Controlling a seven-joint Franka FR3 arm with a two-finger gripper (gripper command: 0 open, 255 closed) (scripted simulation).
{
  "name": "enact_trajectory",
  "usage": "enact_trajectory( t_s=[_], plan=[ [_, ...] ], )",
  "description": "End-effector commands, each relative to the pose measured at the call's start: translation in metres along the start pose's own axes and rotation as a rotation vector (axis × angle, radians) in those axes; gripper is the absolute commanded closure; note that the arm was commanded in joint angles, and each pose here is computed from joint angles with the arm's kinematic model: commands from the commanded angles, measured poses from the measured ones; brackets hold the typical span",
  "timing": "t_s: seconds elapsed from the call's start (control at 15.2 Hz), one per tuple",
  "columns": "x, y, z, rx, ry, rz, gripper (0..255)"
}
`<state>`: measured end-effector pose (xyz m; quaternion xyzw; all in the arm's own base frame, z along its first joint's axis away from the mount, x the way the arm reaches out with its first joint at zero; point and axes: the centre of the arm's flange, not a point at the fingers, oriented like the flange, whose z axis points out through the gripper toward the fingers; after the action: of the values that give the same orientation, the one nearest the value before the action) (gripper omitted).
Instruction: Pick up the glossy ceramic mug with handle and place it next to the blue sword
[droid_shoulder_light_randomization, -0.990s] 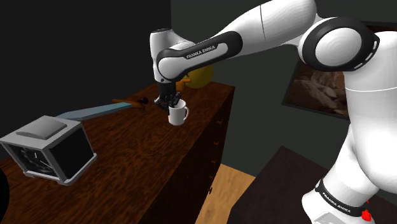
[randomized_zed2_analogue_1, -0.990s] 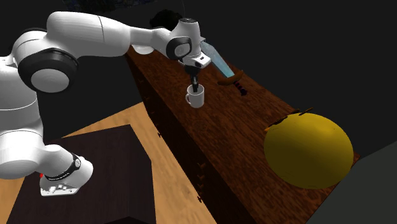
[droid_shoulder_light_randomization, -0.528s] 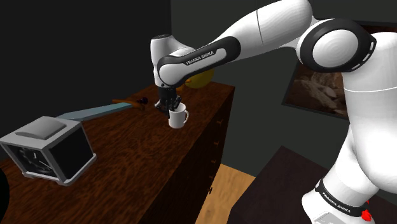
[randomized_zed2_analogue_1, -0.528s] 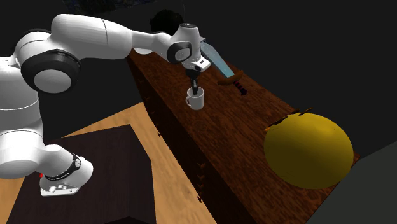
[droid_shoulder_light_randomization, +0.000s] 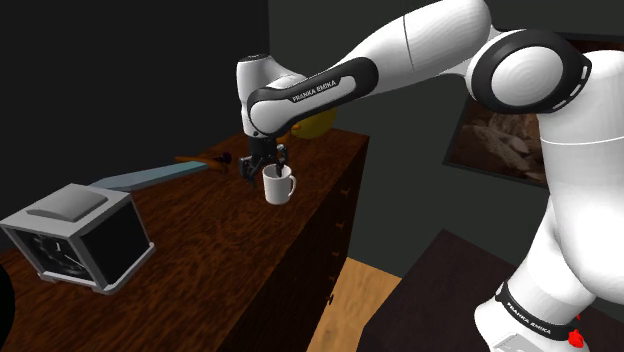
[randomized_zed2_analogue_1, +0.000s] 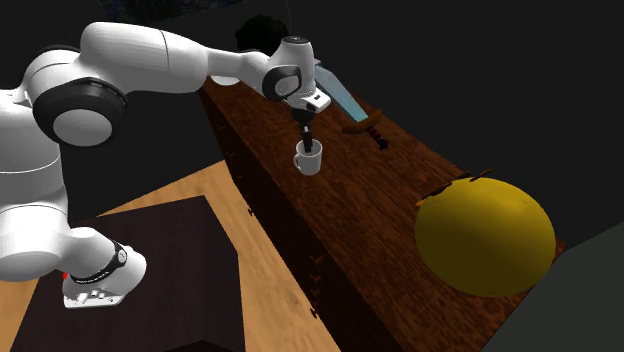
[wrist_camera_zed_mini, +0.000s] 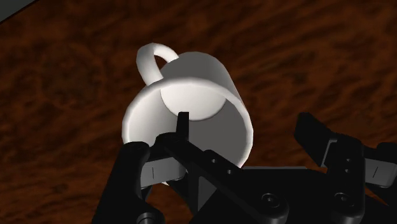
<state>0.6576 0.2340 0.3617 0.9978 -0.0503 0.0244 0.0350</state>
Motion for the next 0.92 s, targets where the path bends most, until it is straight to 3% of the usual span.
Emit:
enact_trajectory(
  t_s=[0.0,0.07,0.33,0.86],
  plan=[
    [0.0,0.0,0.0,0.0,0.0,0.0,0],
    [0.0,0.0,0.0,0.0,0.0,0.0,0],
    [0.0,0.0,-0.05,0.0,0.0,0.0,0],
    [0.0,0.0,-0.05,0.0,0.0,0.0,0]
  ],
)
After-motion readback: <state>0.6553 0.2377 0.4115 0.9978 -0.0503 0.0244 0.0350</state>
